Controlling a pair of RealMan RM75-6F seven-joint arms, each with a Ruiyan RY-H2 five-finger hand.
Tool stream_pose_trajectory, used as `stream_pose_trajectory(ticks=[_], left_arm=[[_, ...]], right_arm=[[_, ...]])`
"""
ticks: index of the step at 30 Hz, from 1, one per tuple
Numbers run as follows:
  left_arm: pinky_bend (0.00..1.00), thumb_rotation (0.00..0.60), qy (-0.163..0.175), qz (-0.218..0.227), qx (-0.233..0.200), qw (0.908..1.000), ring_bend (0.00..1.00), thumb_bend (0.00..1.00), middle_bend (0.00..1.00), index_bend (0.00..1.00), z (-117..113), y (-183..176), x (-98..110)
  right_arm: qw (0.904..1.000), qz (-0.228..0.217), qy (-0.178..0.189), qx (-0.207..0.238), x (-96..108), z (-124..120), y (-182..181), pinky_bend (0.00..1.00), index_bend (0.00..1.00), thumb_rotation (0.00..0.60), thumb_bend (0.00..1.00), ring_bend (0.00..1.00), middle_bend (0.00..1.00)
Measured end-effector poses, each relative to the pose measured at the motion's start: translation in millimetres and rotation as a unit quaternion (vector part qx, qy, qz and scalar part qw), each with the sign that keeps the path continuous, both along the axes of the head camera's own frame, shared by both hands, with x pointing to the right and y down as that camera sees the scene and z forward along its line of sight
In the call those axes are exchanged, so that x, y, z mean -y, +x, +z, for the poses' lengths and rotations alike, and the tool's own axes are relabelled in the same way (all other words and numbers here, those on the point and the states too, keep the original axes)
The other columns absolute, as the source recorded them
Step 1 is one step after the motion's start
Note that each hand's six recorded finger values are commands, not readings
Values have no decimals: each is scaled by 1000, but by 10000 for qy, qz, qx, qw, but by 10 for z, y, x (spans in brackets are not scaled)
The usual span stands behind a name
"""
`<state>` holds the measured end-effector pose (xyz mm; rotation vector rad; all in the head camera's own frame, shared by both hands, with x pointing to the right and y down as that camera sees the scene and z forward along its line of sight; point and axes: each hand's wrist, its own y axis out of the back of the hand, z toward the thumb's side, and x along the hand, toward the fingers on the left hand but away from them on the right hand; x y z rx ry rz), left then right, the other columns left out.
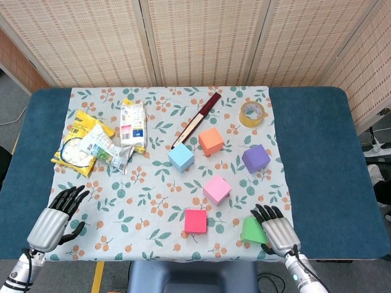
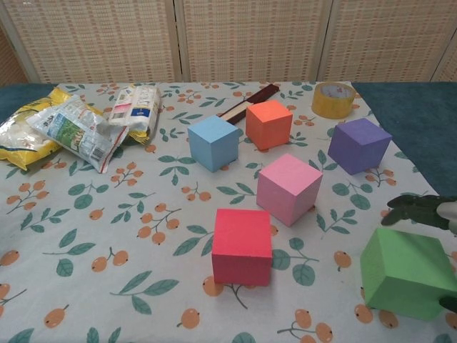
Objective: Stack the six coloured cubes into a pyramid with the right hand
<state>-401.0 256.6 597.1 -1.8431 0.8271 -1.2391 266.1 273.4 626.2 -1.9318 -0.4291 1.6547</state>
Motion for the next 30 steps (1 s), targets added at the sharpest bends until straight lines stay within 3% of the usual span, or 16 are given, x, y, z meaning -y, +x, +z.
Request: stream_pose_trajectory(ticks=[5,12,18,24,30], left_arm=[[117,600,11,-13,-16,10000,0,406,2,0,-10,-8,10],[117,600,-1,-1,-6,10000,0,406,2,0,-9,-8,0],[117,600,-6,-37,12,10000,0,406,2,0,-23,-32,12],[117,600,-24,-36,50,10000,0,406,3,0,-3,-25,7],[117,600,-61,-61,168,9998,0,406,2,0,56,-35,14]], right_arm=[[9999,83,38,-92,29,-3,25,192,469,600,175,94,169],[9997,204,85,46,65,-65,3,237,546,600,175,156,224],[9990,214,296,241,176,-288,27,260,592,600,175,189,263],[9953,-134,950,-103,527,-447,155,289,630,600,175,224,278],[9819,-552,1668,-709,1039,-312,251,304,647,600,177,234,278]])
